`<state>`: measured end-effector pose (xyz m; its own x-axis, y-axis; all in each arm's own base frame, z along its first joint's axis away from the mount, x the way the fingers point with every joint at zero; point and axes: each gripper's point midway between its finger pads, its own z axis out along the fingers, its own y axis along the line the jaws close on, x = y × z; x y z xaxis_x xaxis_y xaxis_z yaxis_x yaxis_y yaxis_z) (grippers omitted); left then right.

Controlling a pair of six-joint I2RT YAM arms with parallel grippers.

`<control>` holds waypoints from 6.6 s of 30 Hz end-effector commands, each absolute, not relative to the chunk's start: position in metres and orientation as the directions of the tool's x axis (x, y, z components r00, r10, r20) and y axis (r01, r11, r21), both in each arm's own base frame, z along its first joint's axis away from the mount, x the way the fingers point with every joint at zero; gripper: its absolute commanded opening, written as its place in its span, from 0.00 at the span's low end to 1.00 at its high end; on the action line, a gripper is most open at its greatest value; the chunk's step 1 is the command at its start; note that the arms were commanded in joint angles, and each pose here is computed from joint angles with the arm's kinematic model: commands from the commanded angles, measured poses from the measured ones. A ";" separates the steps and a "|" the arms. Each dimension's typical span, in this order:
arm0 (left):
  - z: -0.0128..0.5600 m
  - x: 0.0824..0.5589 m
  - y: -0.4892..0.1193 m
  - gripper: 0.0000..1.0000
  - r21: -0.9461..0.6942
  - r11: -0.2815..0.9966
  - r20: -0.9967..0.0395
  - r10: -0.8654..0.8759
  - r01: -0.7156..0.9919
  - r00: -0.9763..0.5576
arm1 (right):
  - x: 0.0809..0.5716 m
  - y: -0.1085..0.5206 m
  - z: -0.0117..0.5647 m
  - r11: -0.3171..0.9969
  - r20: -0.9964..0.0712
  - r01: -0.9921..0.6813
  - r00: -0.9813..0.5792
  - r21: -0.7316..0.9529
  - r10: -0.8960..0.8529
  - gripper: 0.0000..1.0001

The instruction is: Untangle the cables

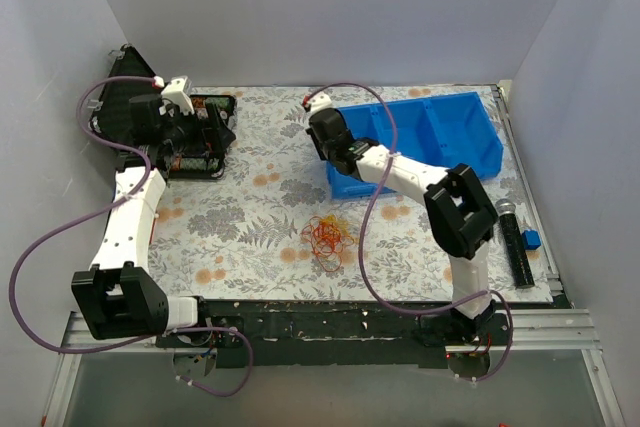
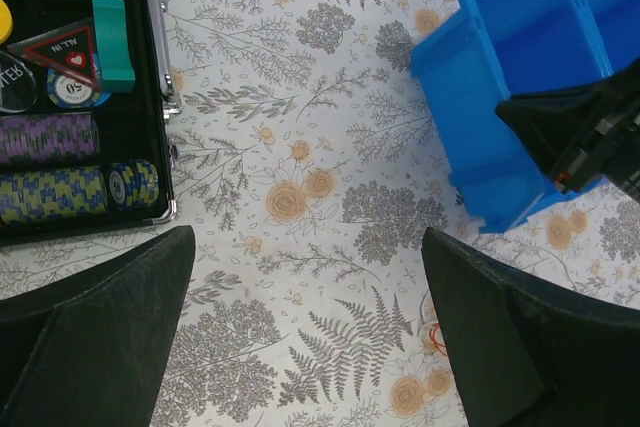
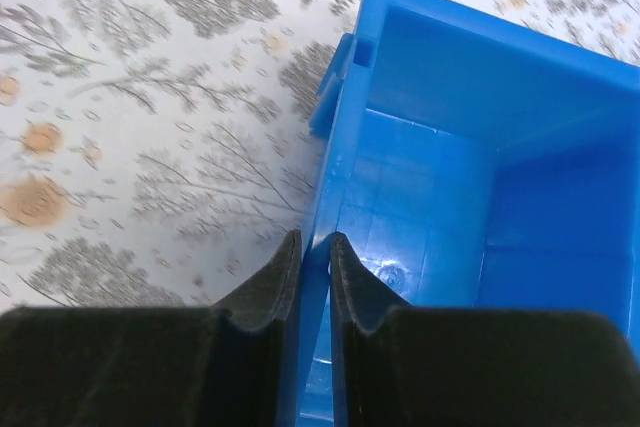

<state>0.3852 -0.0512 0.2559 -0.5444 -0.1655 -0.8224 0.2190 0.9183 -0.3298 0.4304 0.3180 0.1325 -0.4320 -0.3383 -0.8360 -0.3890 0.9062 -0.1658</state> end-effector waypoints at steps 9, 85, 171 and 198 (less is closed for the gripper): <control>0.233 0.346 -0.044 0.98 -0.269 0.940 -0.827 -0.113 0.212 -0.552 | 0.441 0.460 0.149 0.867 -0.877 -0.497 -0.403 -0.030 -0.261 0.12; 0.171 0.422 -0.171 0.88 0.051 0.925 -0.904 0.203 0.376 -0.377 | 0.282 0.231 0.164 0.920 -0.868 -0.332 -0.495 0.207 0.016 0.68; 0.250 0.215 -0.281 0.00 0.139 0.065 -0.965 0.231 0.988 0.120 | 0.175 0.325 0.246 0.363 -0.937 -0.886 -0.339 0.288 -0.085 0.41; 0.422 0.176 -0.297 0.00 0.114 0.079 -0.993 -0.026 0.990 0.117 | 0.202 0.361 0.244 0.437 -0.980 -0.877 -0.185 0.201 0.079 0.68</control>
<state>0.1801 -0.2985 0.3724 0.0712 0.0540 -0.9960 0.9953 0.0625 0.0745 0.1965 0.3509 0.2430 -0.1941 0.0354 -0.9803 -0.8849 0.4250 0.1906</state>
